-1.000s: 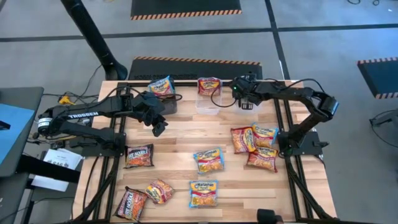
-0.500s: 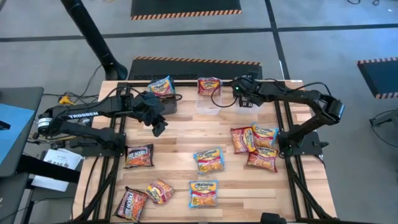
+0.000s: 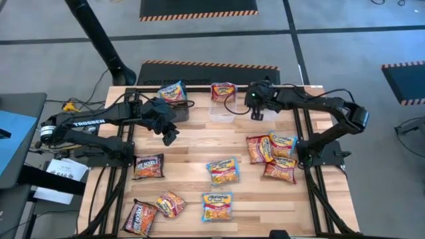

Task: Sort Maruchan noodles
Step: Put the black noodle pack into the right transparent bin

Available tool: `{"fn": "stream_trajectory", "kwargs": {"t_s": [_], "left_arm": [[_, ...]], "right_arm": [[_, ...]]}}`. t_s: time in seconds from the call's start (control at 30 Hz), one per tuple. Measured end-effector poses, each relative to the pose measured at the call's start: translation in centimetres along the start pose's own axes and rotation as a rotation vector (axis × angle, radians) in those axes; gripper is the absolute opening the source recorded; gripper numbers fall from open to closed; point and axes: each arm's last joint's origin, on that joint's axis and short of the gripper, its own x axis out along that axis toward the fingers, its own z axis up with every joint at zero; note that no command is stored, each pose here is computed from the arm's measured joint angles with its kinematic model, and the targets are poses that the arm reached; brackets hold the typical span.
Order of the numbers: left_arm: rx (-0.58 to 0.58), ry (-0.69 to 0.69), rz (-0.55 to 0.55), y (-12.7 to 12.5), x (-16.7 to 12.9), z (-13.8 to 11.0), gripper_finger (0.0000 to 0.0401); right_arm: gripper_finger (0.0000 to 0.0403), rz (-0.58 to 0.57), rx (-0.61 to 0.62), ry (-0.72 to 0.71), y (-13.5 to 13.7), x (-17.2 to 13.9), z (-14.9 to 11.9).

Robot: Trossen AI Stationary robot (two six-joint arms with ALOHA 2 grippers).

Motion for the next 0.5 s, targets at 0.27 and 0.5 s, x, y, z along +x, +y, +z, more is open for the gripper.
{"fn": "stream_trajectory", "kwargs": {"t_s": [0.27, 0.5], "left_arm": [[0.000, 0.000, 0.000, 0.0, 0.0, 0.0, 0.0136], [0.017, 0.000, 0.000, 0.0, 0.0, 0.0, 0.0136]], "right_arm": [[0.0103, 0.035, 0.041, -0.009, -0.2, 1.9, 0.0], [0.0103, 0.070, 0.027, 0.021, 0.0, 1.8, -0.4]]}}
